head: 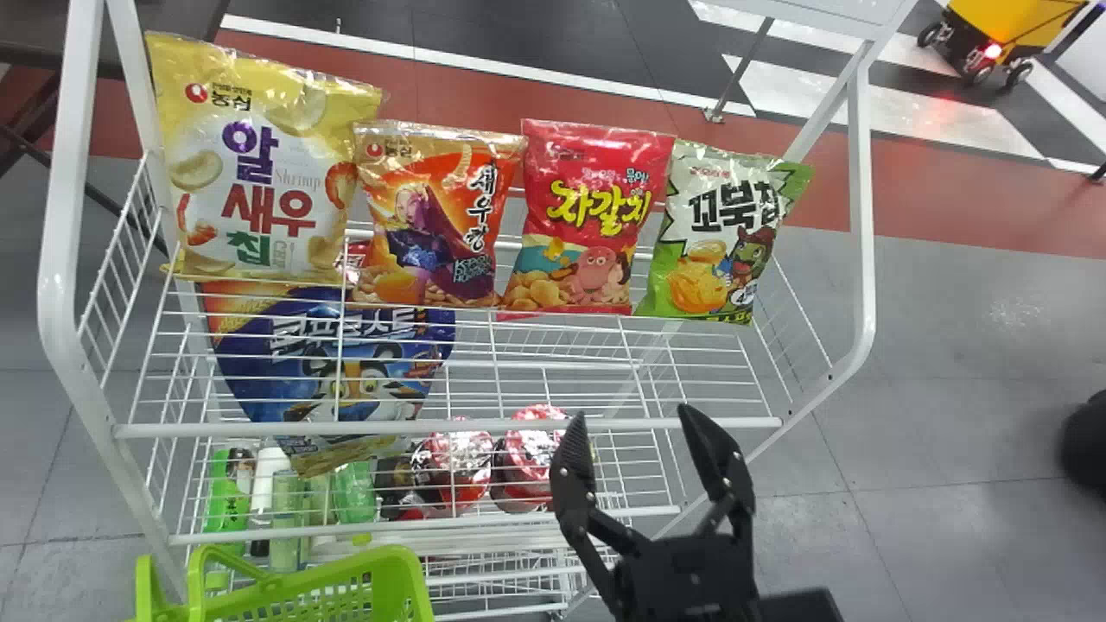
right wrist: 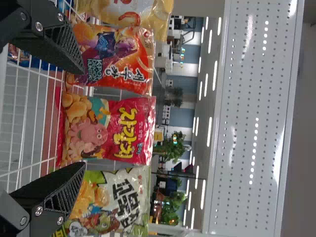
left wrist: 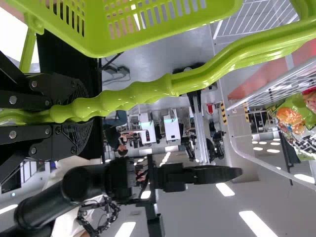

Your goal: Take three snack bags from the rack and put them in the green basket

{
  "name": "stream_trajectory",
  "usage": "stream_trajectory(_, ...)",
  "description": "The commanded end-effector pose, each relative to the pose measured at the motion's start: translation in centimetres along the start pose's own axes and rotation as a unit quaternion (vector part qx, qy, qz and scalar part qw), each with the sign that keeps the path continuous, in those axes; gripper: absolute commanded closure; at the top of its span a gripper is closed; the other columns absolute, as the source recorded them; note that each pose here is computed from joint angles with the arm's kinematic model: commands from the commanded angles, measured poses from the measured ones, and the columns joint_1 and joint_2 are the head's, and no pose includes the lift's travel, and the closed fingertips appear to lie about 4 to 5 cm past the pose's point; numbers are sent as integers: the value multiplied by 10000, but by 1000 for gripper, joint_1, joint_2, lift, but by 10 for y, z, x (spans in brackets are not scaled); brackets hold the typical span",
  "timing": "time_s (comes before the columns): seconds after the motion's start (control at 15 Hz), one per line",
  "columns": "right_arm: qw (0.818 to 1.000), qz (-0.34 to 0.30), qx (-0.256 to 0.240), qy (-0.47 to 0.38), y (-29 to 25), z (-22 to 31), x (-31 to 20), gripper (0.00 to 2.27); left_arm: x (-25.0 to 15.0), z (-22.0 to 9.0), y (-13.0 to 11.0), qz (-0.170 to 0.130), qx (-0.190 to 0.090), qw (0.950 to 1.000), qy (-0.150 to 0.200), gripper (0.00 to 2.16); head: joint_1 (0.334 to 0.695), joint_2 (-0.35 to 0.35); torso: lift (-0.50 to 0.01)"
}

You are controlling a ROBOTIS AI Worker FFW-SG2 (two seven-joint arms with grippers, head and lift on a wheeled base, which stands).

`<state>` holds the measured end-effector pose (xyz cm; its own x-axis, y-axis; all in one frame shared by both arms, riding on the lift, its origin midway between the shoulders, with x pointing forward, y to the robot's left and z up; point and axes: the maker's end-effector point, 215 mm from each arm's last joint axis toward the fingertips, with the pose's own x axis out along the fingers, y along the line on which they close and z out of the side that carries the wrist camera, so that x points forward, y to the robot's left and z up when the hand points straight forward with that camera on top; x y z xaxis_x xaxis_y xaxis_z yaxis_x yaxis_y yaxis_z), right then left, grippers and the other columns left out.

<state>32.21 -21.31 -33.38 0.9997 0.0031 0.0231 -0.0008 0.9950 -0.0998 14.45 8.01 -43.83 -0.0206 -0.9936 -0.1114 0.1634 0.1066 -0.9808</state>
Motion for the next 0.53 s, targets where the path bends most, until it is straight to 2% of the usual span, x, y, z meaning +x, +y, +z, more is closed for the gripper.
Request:
stream_trajectory(0.0,9999,30,-20,156,6,-11,31,171,1,-1,-3,3,83,10000,28,1902,695,-350,-16)
stream_trajectory(0.2,9994,193,-65,265,31,-14,83,174,4,-4,-5,5,107,9999,113,1902,695,-312,-16)
stream_trajectory(0.47,9985,390,-140,348,58,-17,149,181,8,-10,-6,-26,91,9997,208,1902,695,-217,-16)
